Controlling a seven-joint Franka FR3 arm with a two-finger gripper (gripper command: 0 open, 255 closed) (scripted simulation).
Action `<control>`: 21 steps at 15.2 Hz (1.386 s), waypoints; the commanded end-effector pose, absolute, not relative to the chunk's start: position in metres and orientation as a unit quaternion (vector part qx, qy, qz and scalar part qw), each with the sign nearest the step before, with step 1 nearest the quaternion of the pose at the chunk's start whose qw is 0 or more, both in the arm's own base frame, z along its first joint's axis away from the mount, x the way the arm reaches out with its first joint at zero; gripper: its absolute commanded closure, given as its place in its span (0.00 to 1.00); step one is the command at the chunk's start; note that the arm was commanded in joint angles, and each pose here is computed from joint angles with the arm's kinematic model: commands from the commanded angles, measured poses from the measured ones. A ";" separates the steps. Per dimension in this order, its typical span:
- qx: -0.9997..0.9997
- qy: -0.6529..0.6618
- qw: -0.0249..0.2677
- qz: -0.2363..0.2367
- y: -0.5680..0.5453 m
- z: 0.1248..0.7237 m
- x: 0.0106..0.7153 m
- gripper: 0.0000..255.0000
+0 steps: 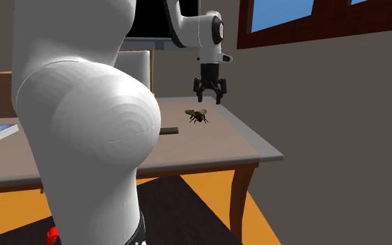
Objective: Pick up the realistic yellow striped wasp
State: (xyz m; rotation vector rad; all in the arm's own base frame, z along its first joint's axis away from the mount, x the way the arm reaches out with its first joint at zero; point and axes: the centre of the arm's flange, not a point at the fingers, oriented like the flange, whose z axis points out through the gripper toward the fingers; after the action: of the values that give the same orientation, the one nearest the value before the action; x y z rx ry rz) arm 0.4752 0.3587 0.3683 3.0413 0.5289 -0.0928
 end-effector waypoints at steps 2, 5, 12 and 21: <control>0.982 0.186 0.022 -0.028 0.393 0.354 0.487 0.00; 0.979 0.201 0.017 -0.026 0.427 0.340 0.495 0.00; 0.976 0.216 0.013 -0.024 0.462 0.306 0.503 0.00; 0.976 0.216 0.013 -0.024 0.461 0.287 0.503 1.00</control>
State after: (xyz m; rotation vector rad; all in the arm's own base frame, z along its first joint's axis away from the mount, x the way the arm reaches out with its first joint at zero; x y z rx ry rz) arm 0.5029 0.4617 0.2877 3.0420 0.6730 -0.0738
